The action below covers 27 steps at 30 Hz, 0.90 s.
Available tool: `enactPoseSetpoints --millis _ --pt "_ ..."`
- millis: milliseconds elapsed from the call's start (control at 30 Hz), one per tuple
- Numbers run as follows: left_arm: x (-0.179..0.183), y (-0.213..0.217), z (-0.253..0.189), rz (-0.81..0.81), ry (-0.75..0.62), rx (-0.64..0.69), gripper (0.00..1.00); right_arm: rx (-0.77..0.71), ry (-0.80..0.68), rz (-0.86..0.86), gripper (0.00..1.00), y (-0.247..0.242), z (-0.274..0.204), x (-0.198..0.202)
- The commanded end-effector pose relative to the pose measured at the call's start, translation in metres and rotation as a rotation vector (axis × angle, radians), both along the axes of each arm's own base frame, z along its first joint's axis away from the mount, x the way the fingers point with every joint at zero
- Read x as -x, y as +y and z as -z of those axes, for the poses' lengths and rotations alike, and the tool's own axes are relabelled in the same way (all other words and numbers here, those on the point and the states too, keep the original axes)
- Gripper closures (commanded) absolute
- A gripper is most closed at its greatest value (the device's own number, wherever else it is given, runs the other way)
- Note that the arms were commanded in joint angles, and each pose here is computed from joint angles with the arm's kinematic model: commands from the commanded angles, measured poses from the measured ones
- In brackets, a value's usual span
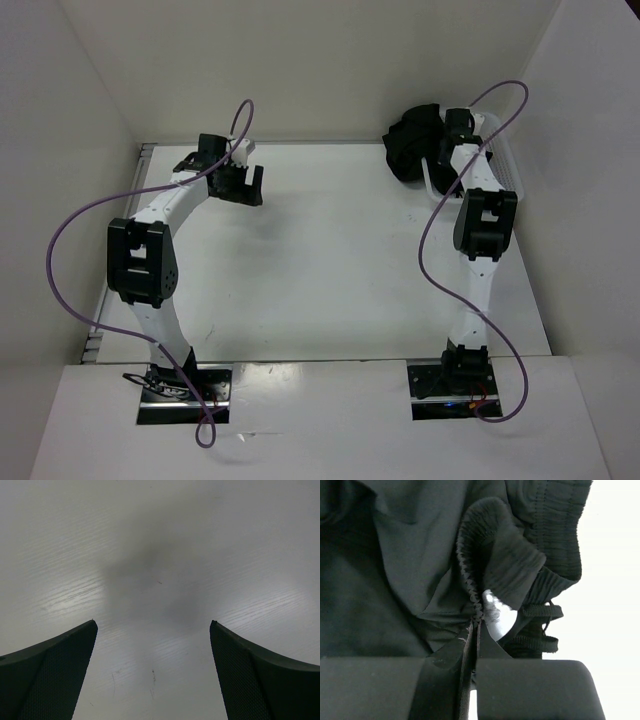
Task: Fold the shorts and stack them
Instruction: Grab the shorts from the pile
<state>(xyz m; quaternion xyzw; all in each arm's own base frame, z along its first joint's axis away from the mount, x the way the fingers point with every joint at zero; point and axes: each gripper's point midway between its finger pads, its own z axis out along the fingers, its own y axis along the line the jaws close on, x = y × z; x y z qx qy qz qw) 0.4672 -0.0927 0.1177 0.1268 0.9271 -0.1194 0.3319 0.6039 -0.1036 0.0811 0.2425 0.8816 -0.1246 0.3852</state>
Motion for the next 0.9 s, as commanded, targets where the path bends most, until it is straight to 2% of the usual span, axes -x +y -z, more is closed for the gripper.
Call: enactPoseSetpoints --millis 0,267,433,533,567,600,667,700,867 --pt "-0.016 -0.002 -0.020 0.005 -0.069 0.011 0.00 0.075 -0.120 0.011 0.99 0.013 -0.075 0.001" --pt "-0.015 -0.006 -0.043 0.022 -0.117 0.035 0.00 0.211 -0.240 0.063 0.99 0.032 -0.145 0.008" --pt "-0.020 -0.008 -0.057 0.028 -0.153 0.045 0.00 0.228 -0.303 0.092 0.99 0.032 -0.182 0.018" --pt "-0.019 -0.009 -0.057 0.035 -0.152 0.051 0.00 0.218 -0.355 0.057 0.99 0.040 -0.214 0.028" --pt "-0.019 -0.009 -0.057 0.035 -0.152 0.051 0.00 0.239 -0.351 -0.008 0.99 0.058 -0.217 0.030" --pt "-0.020 -0.011 -0.061 0.041 -0.161 0.059 0.00 0.257 -0.394 -0.017 0.99 0.064 -0.243 0.042" --pt "-0.020 -0.013 -0.062 0.049 -0.160 0.067 0.00 0.302 -0.418 -0.075 0.99 0.085 -0.253 0.053" --pt "-0.022 -0.013 -0.066 0.049 -0.172 0.068 0.00 0.305 -0.472 -0.072 0.99 0.088 -0.280 0.068" --pt "-0.023 -0.018 -0.079 0.069 -0.197 0.089 0.00 0.282 -0.611 -0.045 0.99 0.092 -0.345 0.097"
